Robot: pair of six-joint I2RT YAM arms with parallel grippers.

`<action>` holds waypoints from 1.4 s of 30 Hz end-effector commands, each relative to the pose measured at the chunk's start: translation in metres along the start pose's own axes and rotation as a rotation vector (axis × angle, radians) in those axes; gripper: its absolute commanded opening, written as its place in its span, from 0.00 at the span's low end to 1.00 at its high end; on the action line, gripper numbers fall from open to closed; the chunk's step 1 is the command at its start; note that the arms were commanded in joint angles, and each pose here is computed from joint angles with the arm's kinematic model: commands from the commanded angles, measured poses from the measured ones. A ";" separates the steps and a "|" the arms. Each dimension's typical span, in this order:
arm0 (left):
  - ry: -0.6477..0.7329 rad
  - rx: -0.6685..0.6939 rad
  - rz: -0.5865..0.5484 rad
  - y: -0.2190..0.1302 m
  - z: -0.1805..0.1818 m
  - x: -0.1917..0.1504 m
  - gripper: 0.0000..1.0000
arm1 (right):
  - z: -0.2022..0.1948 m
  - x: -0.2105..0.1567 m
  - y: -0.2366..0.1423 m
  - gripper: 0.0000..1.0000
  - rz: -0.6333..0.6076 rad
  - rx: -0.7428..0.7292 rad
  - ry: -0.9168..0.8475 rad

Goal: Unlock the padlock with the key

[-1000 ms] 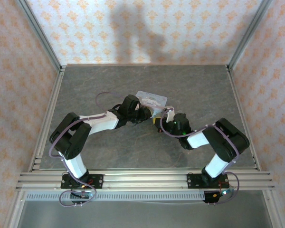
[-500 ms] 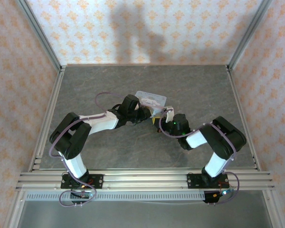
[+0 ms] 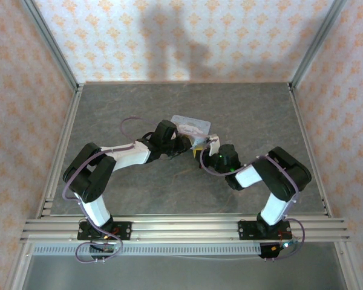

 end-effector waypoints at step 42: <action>0.026 -0.096 -0.003 -0.012 -0.039 0.005 0.22 | 0.027 0.048 0.018 0.00 -0.179 0.076 -0.115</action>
Point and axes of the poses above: each hand's point on the last joint's axis, 136 mm out from that joint toward the fingers, its own y axis out along the fingers, its own z axis along the line the jaws close on, x = y × z, the point moved 1 cm from there along -y, back along the fingers, and after that the axes turned 7 degrees about y, right-handed, at the moved point
